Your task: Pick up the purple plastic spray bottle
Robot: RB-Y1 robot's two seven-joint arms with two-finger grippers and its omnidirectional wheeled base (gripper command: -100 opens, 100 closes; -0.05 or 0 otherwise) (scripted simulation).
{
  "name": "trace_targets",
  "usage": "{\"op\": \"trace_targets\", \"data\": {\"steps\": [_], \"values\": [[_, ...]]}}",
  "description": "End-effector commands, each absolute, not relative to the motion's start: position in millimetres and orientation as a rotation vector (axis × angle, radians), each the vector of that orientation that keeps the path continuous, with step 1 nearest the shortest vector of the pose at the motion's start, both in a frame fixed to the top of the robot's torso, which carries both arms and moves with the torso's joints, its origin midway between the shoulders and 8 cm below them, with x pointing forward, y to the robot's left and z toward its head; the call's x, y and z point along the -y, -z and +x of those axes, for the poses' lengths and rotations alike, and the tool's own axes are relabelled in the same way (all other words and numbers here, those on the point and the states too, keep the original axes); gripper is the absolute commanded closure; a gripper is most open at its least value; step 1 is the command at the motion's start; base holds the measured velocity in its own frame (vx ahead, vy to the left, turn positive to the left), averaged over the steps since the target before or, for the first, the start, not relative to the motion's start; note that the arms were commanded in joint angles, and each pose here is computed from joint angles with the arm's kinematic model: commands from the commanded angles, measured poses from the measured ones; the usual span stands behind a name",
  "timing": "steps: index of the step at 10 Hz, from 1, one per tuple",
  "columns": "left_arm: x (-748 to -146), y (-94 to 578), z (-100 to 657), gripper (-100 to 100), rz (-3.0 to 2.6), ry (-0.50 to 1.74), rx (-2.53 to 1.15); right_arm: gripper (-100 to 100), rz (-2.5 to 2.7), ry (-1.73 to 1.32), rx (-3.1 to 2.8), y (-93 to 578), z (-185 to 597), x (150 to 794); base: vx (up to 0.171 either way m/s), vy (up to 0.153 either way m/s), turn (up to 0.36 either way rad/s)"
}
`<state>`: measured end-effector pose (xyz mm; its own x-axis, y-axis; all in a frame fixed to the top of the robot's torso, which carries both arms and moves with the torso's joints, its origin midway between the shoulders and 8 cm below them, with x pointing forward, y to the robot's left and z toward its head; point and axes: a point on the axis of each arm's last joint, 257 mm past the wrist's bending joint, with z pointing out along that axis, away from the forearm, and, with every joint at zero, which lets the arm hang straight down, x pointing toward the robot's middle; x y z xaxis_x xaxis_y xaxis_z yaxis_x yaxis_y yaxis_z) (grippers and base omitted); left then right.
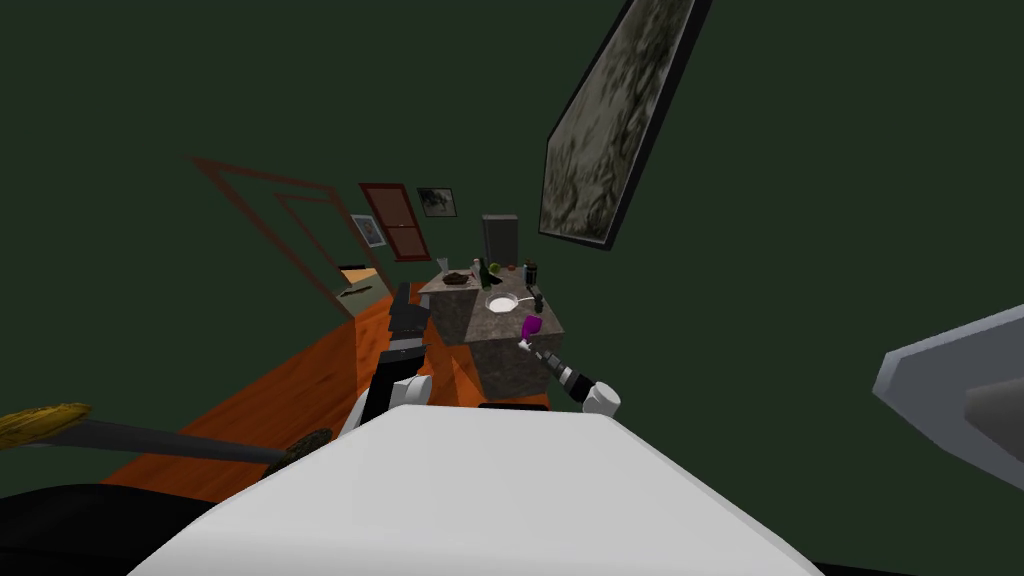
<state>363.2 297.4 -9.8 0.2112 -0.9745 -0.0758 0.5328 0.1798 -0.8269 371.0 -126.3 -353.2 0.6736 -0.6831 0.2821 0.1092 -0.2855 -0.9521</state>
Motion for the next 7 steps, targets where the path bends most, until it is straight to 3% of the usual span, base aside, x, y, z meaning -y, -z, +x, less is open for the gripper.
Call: {"op": "trace_targets", "data": {"steps": [1,7], "values": [[-297.4,9.8,363.2,0,-0.768,1.204,-0.715,-100,-1.646,0.768,-0.508,354.4,365.6,125.0,0.082,0.02,0.119],[-297.4,9.8,363.2,0,-0.768,1.204,-0.715,-100,-1.514,0.661,-0.61,352.2,358.3,128.8,0.06,0.013,0.072]]}}
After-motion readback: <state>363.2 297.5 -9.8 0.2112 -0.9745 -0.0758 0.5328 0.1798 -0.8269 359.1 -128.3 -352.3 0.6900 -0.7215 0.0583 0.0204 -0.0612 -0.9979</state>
